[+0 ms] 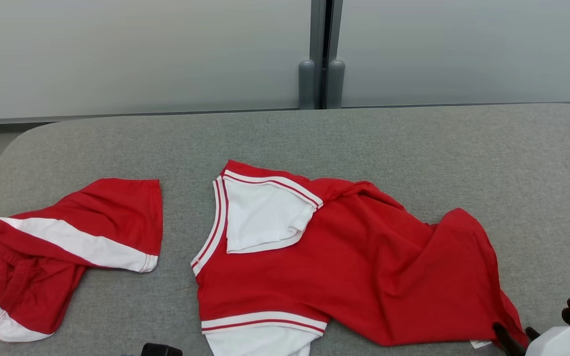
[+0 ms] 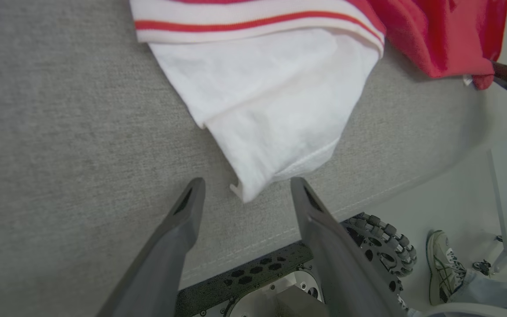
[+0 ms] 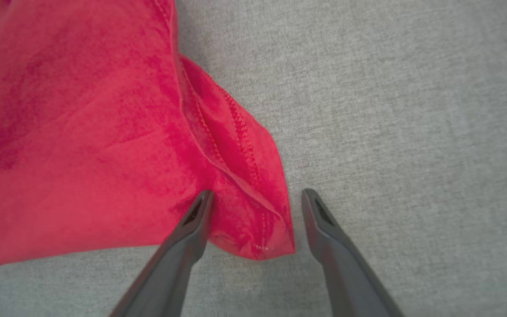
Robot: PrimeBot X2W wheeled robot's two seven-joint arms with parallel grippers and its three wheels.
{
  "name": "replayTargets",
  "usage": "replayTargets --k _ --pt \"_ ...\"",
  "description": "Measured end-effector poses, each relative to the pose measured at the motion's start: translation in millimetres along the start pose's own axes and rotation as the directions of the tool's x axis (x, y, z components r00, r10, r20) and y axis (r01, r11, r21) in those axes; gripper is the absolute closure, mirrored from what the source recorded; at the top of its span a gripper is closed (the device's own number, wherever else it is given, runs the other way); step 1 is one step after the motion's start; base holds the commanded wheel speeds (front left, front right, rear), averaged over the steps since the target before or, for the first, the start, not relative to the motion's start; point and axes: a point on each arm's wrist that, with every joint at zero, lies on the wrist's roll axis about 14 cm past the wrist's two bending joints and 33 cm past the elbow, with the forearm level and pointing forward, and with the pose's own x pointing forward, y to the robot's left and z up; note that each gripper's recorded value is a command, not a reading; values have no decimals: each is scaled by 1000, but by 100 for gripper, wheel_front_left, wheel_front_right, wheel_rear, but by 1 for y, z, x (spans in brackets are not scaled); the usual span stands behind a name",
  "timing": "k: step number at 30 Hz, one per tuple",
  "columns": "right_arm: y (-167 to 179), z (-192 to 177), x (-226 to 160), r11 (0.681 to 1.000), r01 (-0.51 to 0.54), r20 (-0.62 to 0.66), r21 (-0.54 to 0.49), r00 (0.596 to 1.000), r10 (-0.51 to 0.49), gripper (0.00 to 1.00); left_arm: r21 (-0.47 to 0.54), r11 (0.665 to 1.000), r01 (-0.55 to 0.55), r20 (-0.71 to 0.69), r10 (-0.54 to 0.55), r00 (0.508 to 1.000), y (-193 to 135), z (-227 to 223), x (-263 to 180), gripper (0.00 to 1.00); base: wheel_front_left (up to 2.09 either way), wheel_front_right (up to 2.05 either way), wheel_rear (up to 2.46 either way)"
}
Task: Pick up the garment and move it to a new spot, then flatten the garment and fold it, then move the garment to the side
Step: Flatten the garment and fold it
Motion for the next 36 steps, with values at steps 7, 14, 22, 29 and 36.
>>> replayTargets --k 7,14,22,29,36 --pt "5 0 9 1000 -15 -7 1 1000 15 0 -13 1000 28 -23 -29 999 -1 -1 19 0 0 0 0" --pt "7 -1 15 1000 -22 -16 5 1000 22 33 -18 999 48 -23 -49 999 -3 2 29 41 0 0 0" --pt "11 2 14 999 -40 8 9 999 39 100 -19 997 79 57 -78 995 -8 16 29 100 0 0 0" --pt "23 5 -2 993 -99 41 61 995 96 100 1 996 91 159 -90 983 -12 37 13 100 0 0 0" --pt "48 37 -18 973 -216 104 80 973 207 100 59 991 124 218 -134 967 -23 63 1 100 0 0 0"
